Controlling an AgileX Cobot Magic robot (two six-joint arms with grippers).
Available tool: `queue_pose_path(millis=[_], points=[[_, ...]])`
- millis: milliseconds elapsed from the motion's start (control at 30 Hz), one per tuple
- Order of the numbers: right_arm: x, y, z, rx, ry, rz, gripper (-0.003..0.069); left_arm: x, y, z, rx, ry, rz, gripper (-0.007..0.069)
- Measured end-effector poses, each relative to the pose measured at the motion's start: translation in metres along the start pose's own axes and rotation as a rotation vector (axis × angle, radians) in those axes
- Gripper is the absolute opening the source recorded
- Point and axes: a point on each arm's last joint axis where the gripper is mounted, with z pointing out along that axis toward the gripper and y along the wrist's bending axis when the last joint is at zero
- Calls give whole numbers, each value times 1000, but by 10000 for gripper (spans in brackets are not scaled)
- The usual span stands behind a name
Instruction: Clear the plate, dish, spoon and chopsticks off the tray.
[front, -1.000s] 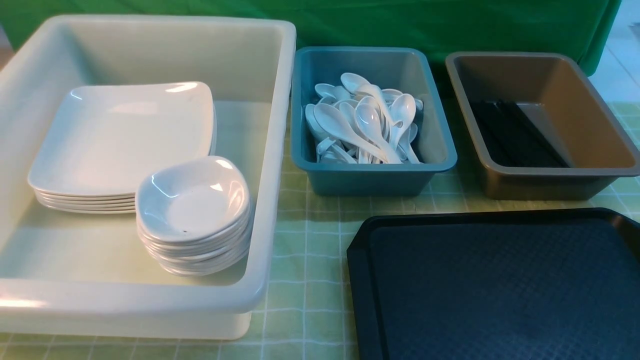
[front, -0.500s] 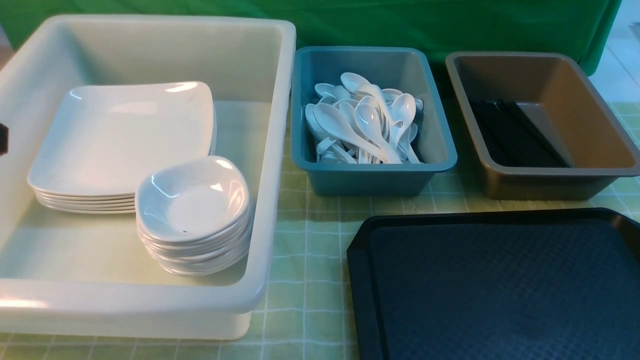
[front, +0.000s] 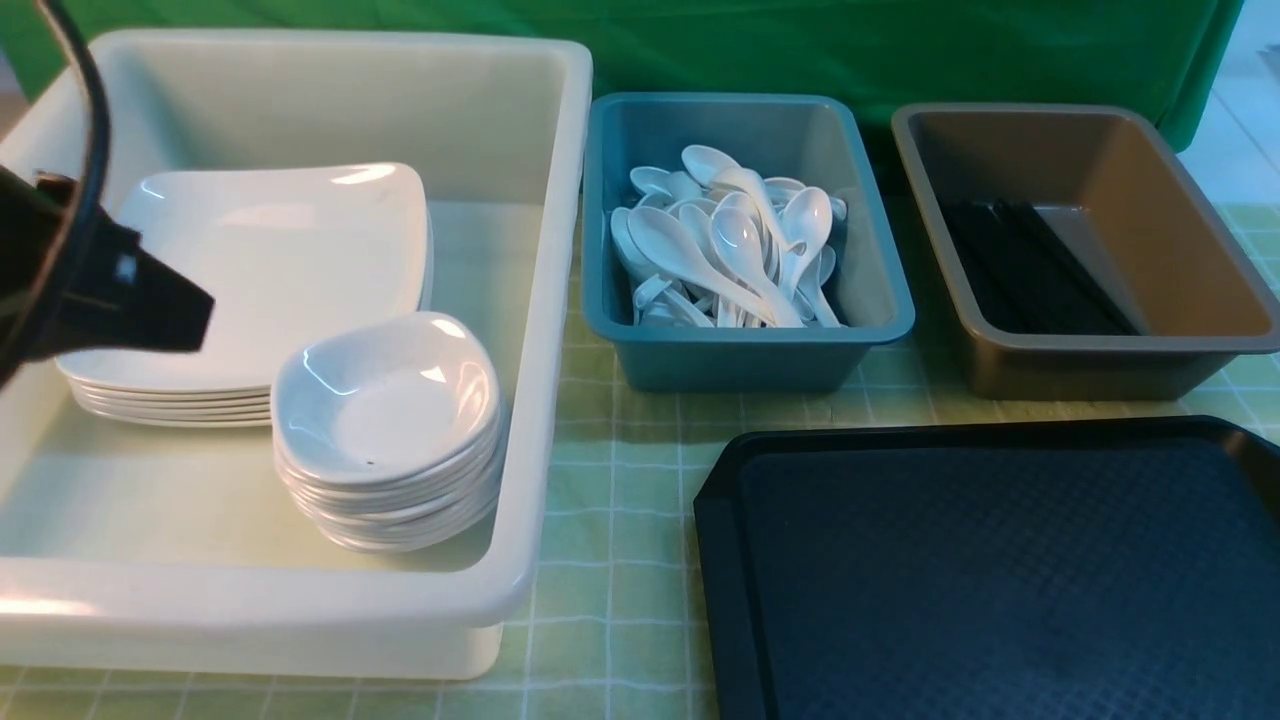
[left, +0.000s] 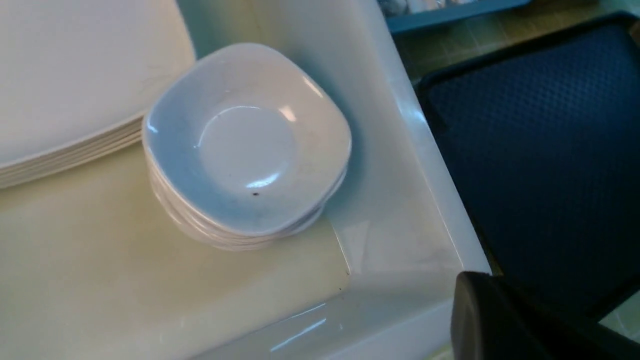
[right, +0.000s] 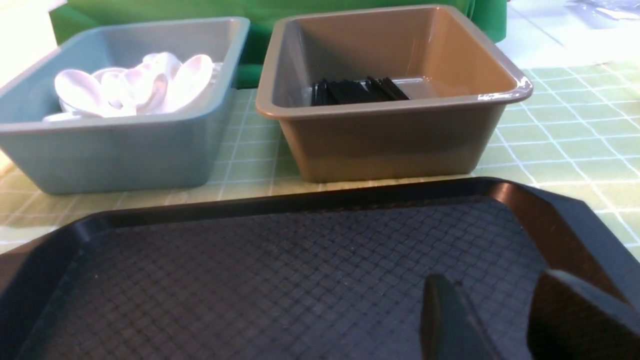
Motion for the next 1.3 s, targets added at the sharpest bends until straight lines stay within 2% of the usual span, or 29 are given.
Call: queue_pose_path(millis=[233, 433, 567, 800, 867, 1033, 1300], points=[[0, 0, 0, 0, 4, -223, 239, 2, -3, 1, 0, 24, 31, -13], [0, 0, 0, 0, 4, -247, 239, 5, -5, -2, -3, 22, 30, -13], [0, 0, 0, 0, 4, -254, 239, 24, -9, -10, -21, -11, 33, -13], [0, 0, 0, 0, 4, -254, 239, 70, -14, -15, -83, -278, 15, -13], [0, 0, 0, 0, 4, -254, 239, 85, -13, -18, -129, -459, 5, -13], [0, 0, 0, 0, 4, -254, 239, 108, -12, -26, -204, -659, 29, -13], [0, 0, 0, 0, 4, -254, 239, 118, -8, -26, -279, -674, 89, -13]])
